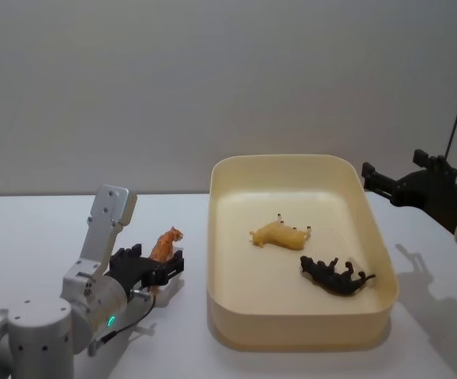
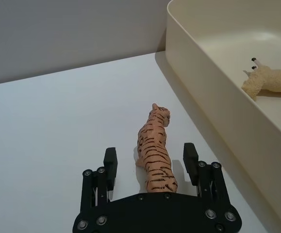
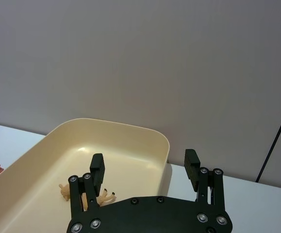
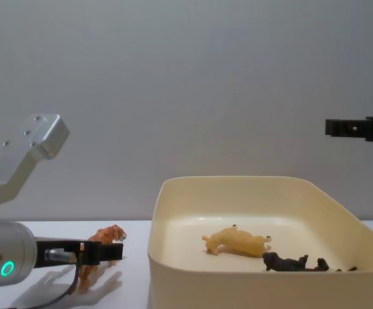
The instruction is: Pick up the toy alternately with two hands and place it into the central storage box.
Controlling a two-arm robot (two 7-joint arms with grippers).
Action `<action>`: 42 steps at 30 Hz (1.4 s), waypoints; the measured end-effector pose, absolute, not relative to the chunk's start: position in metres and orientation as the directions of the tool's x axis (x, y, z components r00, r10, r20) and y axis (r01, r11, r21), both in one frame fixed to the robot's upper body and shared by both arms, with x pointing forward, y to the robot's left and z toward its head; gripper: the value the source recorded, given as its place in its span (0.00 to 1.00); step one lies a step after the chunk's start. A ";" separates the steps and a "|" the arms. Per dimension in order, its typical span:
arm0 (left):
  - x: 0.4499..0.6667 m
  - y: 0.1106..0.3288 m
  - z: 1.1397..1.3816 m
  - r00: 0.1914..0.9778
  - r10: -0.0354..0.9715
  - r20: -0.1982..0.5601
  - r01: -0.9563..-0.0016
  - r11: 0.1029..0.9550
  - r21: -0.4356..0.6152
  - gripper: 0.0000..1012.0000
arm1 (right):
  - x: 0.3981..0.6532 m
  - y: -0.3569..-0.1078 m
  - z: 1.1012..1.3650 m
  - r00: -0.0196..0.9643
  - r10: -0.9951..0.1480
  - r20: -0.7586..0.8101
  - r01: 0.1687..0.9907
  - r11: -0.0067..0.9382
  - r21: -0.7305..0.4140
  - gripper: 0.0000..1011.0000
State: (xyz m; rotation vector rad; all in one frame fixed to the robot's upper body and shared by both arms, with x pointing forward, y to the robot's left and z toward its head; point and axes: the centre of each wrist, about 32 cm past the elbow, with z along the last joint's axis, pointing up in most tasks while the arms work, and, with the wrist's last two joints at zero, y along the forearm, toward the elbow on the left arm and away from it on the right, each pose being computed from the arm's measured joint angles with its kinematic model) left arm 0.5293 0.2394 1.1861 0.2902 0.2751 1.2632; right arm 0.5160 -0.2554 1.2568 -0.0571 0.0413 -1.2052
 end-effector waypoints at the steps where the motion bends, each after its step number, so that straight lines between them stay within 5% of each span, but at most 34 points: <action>1: 0.530 0.239 1.186 0.277 0.960 -0.044 -0.890 0.273 0.366 0.83 | 0.516 -0.255 1.257 0.357 -0.934 -0.002 0.932 0.356 -0.066 0.99; 19: 0.535 0.238 1.184 0.262 0.964 -0.044 -0.887 0.258 0.382 0.30 | 0.516 -0.255 1.257 0.357 -0.934 -0.002 0.932 0.356 -0.066 0.99; 42: 0.540 0.225 1.221 0.239 0.971 -0.007 -0.944 0.234 0.235 0.29 | 0.516 -0.255 1.257 0.357 -0.934 -0.001 0.932 0.356 -0.066 0.99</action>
